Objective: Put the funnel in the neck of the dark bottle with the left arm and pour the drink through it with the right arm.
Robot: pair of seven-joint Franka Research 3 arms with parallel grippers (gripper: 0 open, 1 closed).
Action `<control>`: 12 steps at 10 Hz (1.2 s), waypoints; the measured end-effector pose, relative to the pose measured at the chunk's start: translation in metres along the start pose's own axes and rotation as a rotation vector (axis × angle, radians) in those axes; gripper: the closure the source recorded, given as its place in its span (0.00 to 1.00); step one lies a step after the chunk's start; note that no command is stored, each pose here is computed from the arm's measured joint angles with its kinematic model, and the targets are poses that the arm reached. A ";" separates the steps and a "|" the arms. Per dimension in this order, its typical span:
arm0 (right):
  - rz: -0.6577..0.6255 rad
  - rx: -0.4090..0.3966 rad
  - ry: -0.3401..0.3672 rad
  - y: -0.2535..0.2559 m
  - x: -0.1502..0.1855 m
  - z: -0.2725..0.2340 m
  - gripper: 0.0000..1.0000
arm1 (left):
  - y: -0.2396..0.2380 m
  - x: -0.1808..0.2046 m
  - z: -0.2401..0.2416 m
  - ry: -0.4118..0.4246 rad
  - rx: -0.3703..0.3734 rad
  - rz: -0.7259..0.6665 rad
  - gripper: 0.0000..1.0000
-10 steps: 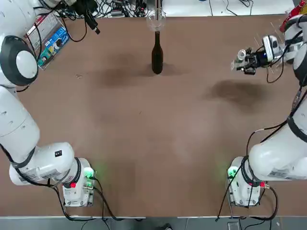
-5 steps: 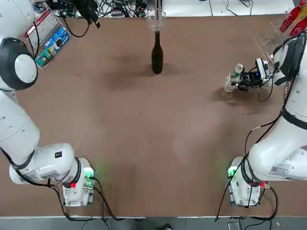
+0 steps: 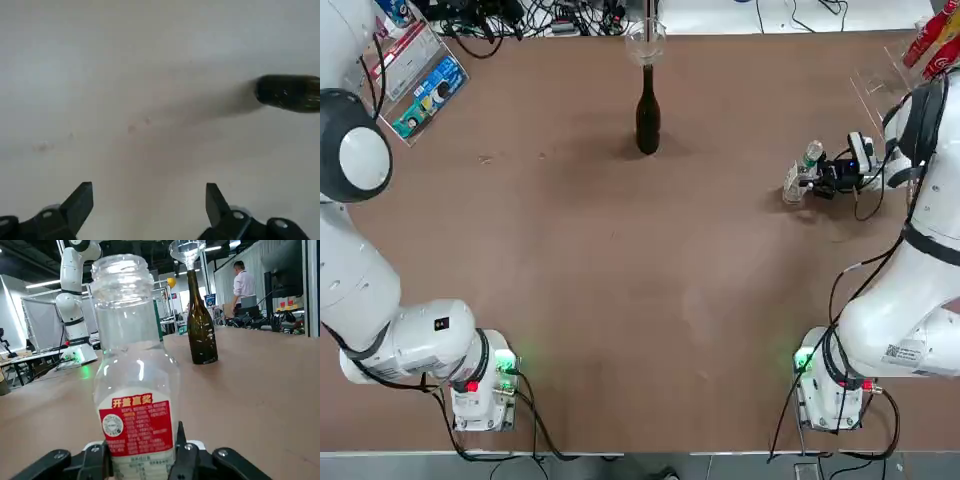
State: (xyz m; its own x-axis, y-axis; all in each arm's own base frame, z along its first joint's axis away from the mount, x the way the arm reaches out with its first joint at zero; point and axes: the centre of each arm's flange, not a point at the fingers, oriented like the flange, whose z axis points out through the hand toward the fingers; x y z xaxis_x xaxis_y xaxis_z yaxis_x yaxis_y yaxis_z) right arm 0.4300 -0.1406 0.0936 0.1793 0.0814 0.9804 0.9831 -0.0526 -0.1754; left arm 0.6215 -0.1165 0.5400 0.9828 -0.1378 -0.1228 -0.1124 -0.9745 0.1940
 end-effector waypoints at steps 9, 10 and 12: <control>0.022 -0.007 0.045 -0.002 -0.012 0.007 0.20 | -0.022 -0.074 -0.122 0.165 0.101 -0.120 0.04; 0.021 -0.008 0.045 -0.002 -0.012 0.007 0.17 | -0.022 -0.073 -0.119 0.162 0.103 -0.120 0.04; 0.023 -0.014 0.042 -0.004 -0.012 0.004 0.00 | -0.021 -0.071 -0.112 0.150 0.116 -0.123 0.02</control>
State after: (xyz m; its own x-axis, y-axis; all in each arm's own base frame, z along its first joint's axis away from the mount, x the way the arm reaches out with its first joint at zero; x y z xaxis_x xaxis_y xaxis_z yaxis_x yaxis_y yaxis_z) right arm 0.4245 -0.1373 0.0820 0.2001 0.0383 0.9790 0.9780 -0.0677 -0.1973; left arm 0.5705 -0.0664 0.6533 1.0000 0.0022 0.0089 0.0016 -0.9974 0.0722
